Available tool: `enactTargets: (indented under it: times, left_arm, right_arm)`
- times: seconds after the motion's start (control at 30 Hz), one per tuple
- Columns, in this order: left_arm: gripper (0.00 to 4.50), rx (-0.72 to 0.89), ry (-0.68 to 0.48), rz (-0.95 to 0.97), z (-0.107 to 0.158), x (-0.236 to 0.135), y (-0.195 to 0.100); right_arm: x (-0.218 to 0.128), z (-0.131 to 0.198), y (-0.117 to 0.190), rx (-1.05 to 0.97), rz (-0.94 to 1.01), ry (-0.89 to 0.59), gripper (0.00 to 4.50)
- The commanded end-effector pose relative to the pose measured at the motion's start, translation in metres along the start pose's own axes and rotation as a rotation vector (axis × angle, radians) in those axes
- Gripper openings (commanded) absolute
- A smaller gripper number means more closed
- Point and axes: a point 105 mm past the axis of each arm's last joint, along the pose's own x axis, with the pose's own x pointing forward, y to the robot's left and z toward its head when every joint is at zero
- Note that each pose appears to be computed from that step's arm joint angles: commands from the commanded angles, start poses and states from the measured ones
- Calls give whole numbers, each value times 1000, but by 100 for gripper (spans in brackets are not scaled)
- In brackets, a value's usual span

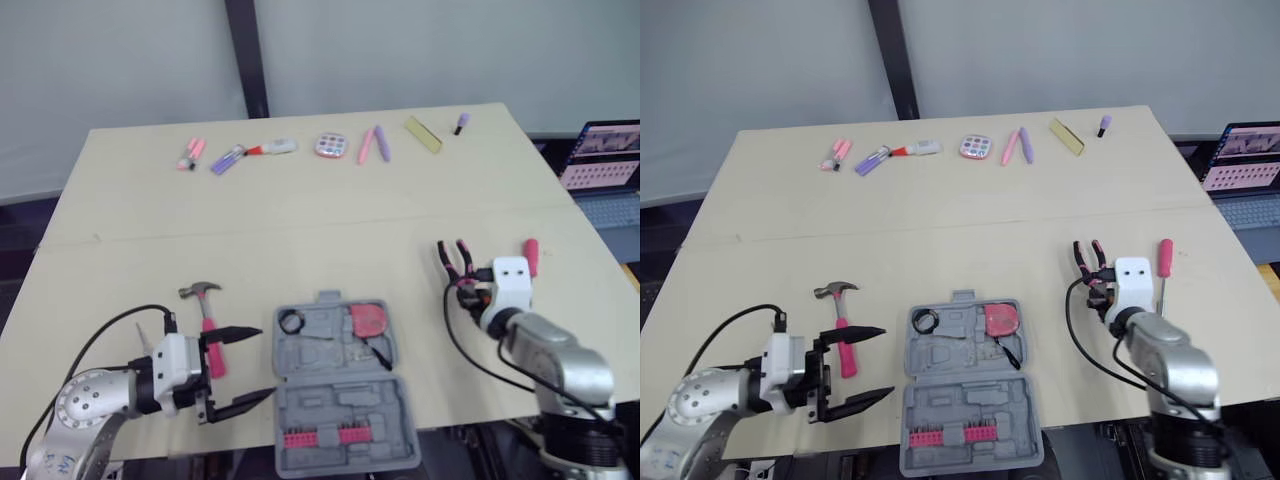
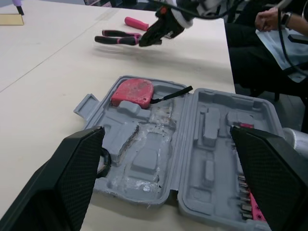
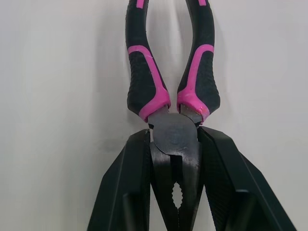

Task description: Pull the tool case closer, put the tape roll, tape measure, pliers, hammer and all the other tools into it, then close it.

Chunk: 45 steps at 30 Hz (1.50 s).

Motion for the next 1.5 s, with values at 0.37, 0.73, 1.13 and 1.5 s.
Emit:
enactTargets:
  times: [0.37, 0.73, 1.13, 1.5]
  left_arm:
    - [450, -27, 35, -37, 0, -25, 2]
    - [450, -53, 104, -4, -9, -48, -13]
    - [450, -52, 114, 24, -12, -50, -17]
    - [450, -47, 116, 30, -11, -49, -18]
  right_arm:
    - [-72, 54, 125, -755, 992, 70, 97]
    - [-68, 26, 167, -970, 1197, 162, 97]
    - [-36, 21, 187, -1009, 1165, 129, 97]
    - [-29, 7, 194, -1057, 1185, 148, 97]
